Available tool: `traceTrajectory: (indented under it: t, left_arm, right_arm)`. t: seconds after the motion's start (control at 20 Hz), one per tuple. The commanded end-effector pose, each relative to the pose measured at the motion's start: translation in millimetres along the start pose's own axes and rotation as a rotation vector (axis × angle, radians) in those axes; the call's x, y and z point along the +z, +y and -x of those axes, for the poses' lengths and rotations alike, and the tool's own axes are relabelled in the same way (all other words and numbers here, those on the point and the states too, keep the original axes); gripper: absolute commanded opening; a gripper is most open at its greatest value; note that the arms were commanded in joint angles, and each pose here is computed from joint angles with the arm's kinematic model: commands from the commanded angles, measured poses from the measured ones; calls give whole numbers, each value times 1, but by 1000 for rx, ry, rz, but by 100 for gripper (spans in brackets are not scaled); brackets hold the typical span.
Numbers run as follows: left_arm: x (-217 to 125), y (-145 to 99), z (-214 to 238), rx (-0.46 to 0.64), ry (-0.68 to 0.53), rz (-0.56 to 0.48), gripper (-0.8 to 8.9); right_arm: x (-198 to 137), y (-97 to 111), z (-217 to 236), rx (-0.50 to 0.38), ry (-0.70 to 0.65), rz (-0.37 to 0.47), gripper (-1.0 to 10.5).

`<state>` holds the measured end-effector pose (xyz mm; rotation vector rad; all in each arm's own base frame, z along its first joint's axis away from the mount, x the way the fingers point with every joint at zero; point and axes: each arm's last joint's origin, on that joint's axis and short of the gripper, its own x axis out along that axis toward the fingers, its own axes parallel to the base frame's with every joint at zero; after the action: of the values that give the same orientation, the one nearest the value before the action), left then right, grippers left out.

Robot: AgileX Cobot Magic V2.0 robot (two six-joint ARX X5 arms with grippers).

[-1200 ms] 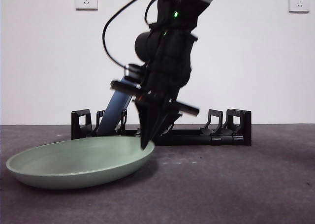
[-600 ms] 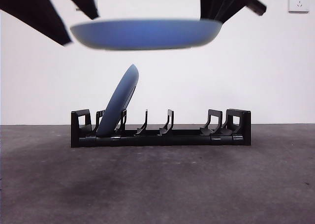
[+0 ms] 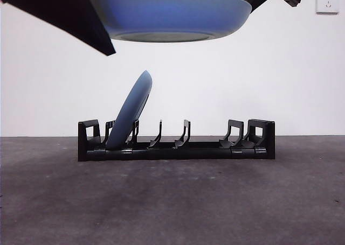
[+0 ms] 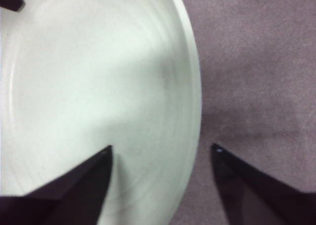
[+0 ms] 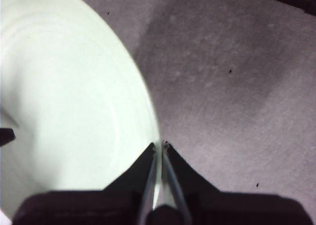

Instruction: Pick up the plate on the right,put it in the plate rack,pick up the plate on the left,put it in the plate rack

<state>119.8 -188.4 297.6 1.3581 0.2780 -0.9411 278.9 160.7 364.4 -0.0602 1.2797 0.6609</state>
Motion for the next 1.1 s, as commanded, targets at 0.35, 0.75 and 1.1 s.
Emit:
traceTrajectory:
  t: [0.35, 0.75, 1.1]
  left_arm:
    - [1, -1, -1, 0, -2, 15, 16]
    - [1, -1, 0, -6, -9, 22, -9]
    - [2, -2, 0, -24, -33, 25, -9]
  right_arm:
    - [-3, 0, 0, 8, 21, -28, -12]
    - [-2, -1, 0, -22, 19, -37, -12]
    - [-2, -1, 0, -32, 18, -34, 8]
